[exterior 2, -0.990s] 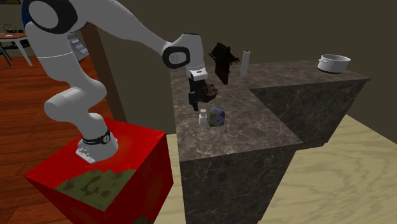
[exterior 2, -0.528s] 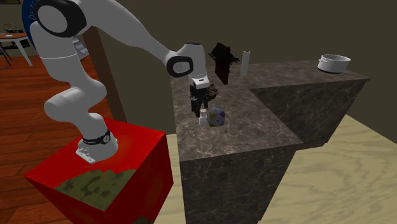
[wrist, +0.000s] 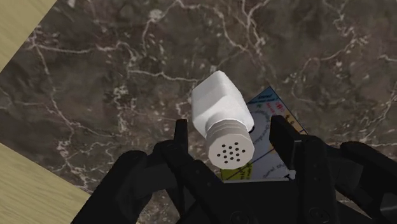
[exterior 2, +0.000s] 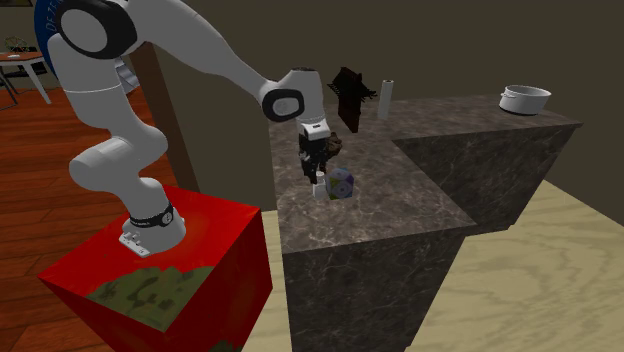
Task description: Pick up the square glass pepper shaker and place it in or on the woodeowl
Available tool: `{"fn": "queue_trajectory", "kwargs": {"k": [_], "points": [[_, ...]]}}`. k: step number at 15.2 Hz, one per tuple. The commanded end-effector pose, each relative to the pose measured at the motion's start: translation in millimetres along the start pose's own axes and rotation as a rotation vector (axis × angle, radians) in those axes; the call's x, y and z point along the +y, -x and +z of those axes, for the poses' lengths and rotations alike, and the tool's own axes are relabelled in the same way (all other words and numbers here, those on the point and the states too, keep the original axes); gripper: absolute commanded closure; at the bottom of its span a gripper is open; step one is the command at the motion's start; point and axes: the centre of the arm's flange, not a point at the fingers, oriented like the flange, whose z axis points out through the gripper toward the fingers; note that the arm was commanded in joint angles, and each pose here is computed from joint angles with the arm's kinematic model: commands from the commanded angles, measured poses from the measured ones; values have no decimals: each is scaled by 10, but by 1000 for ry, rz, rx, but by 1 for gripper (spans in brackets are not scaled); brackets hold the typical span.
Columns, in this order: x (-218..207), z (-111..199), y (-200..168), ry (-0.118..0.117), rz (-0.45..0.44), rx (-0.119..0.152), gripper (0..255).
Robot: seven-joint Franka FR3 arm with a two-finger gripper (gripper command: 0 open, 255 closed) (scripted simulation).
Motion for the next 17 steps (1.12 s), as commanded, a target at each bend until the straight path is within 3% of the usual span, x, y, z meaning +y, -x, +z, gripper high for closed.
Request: {"fn": "queue_trajectory", "kwargs": {"k": [1,9,17], "points": [[16,16,-4,2,3,-3,255],[15,17,-4,2,3,-3,255],[14,-401,-65,2,3,-3,255]]}}
